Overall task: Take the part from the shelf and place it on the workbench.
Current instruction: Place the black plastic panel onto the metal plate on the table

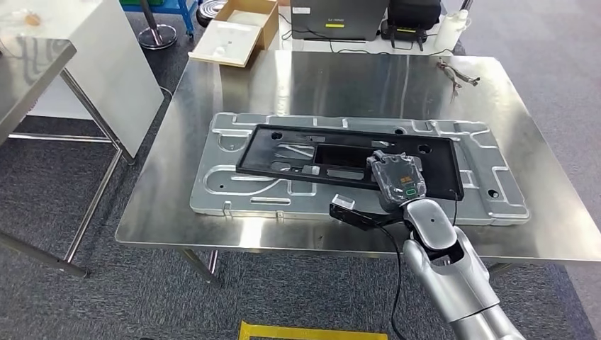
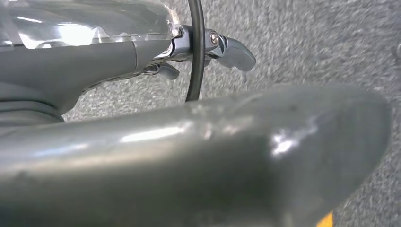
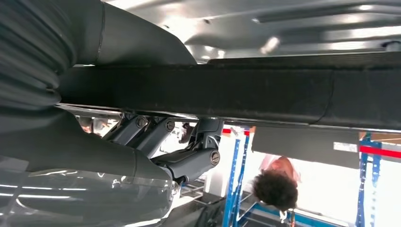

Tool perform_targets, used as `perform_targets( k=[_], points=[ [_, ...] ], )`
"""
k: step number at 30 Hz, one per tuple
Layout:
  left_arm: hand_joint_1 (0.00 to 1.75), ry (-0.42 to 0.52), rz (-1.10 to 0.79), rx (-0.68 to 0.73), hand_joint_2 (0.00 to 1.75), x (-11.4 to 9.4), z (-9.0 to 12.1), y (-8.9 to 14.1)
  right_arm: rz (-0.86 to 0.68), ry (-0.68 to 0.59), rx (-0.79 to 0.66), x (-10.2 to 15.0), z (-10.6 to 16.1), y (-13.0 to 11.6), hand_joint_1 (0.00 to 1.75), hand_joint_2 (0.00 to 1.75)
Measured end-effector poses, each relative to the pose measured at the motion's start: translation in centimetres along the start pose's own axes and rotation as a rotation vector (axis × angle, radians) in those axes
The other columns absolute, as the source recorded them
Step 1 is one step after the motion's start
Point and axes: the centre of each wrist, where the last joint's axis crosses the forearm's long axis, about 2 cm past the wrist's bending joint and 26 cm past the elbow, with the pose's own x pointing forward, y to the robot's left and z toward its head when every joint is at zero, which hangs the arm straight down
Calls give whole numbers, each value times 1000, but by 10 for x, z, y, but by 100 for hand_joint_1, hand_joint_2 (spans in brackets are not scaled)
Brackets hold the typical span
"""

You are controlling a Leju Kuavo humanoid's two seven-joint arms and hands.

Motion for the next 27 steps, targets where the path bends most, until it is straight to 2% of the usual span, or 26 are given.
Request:
perform_targets(
  k=[14,15,18,19,23,27],
  points=[
    [0,-1,-4,20,0,1,0,0,-3,11,21,-3,3,6,175,175],
    [0,-1,-2,20,0,2,-1,0,-1,12,22,-4,4,7,131,175],
    [0,0,2,22,131,1,0,-1,-4,14,33,-4,7,10,0,175],
    [0,0,1,21,175,1,0,-1,-6,15,36,-4,9,11,0,175],
    [0,-7,-1,22,0,2,-1,0,-12,20,33,-5,11,13,0,175],
    [0,-9,7,25,0,2,-1,0,-16,23,35,-6,13,14,0,175]
  ],
)
